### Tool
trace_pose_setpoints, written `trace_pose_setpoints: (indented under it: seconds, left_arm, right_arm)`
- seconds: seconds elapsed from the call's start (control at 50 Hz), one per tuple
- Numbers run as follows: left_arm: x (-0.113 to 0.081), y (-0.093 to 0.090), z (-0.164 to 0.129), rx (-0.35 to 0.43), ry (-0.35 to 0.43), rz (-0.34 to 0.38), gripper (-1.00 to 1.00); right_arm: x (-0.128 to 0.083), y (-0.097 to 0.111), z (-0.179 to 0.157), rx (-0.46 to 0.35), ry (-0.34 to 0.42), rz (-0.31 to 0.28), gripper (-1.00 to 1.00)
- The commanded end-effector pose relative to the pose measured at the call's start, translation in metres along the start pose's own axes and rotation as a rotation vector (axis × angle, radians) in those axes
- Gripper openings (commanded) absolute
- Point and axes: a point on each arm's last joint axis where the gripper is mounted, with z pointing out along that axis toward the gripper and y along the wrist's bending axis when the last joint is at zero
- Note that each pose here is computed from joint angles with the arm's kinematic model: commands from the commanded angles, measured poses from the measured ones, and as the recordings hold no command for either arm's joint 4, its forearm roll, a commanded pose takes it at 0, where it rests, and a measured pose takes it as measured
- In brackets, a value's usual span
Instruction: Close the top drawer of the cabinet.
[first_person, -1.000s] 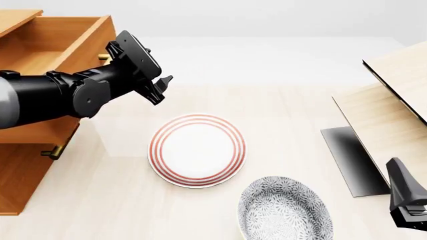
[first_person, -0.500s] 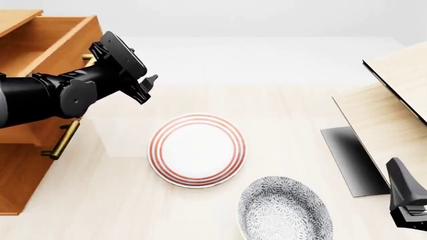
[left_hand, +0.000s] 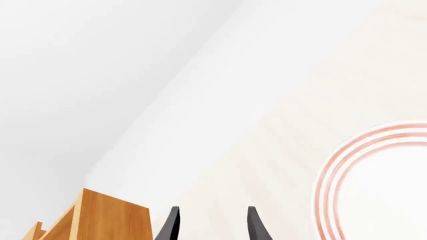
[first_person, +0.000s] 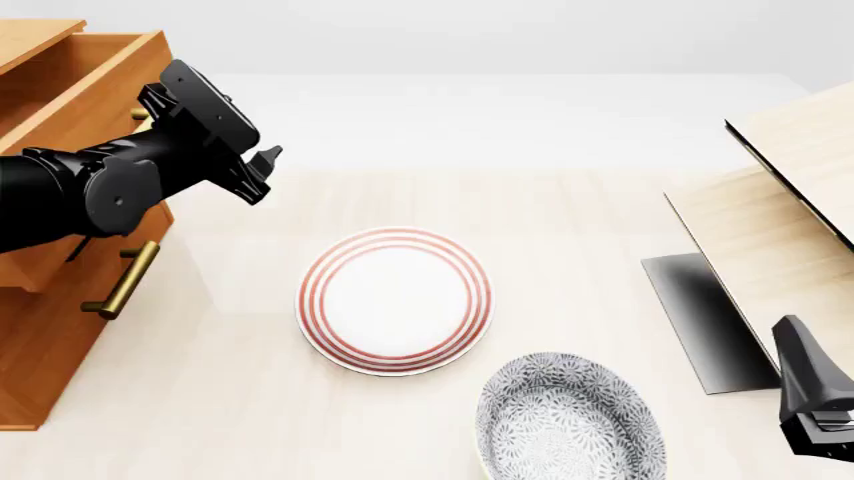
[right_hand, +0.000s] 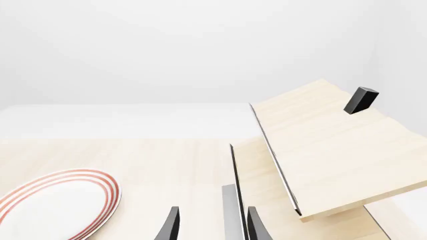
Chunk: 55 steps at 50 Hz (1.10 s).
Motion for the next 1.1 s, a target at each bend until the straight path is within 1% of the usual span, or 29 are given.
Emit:
trace_pose_setpoints:
  seconds: [0.02, 0.52, 0.68, 0.82, 0.94, 1.1]
  left_arm:
    - [0.011, 0.010, -0.006, -0.036, 0.027, -0.016, 1.00]
    - [0.026, 0.019, -0.014, -0.075, 0.060, -0.014, 1.00]
    - [0.028, 0.022, -0.016, -0.085, 0.065, -0.021, 1.00]
    - [0.030, 0.031, -0.023, -0.112, 0.074, -0.034, 1.00]
    - [0.032, 0.033, -0.026, -0.121, 0.079, -0.035, 1.00]
    - [0.031, 0.042, -0.029, -0.142, 0.083, -0.048, 1.00]
  right_arm:
    - [0.000, 0.000, 0.000, 0.000, 0.000, 0.000, 1.00]
    - [0.000, 0.000, 0.000, 0.000, 0.000, 0.000, 1.00]
    - [0.000, 0.000, 0.000, 0.000, 0.000, 0.000, 1.00]
    - [0.000, 0.000, 0.000, 0.000, 0.000, 0.000, 1.00]
    - [0.000, 0.000, 0.000, 0.000, 0.000, 0.000, 1.00]
    - [0.000, 0.000, 0.000, 0.000, 0.000, 0.000, 1.00]
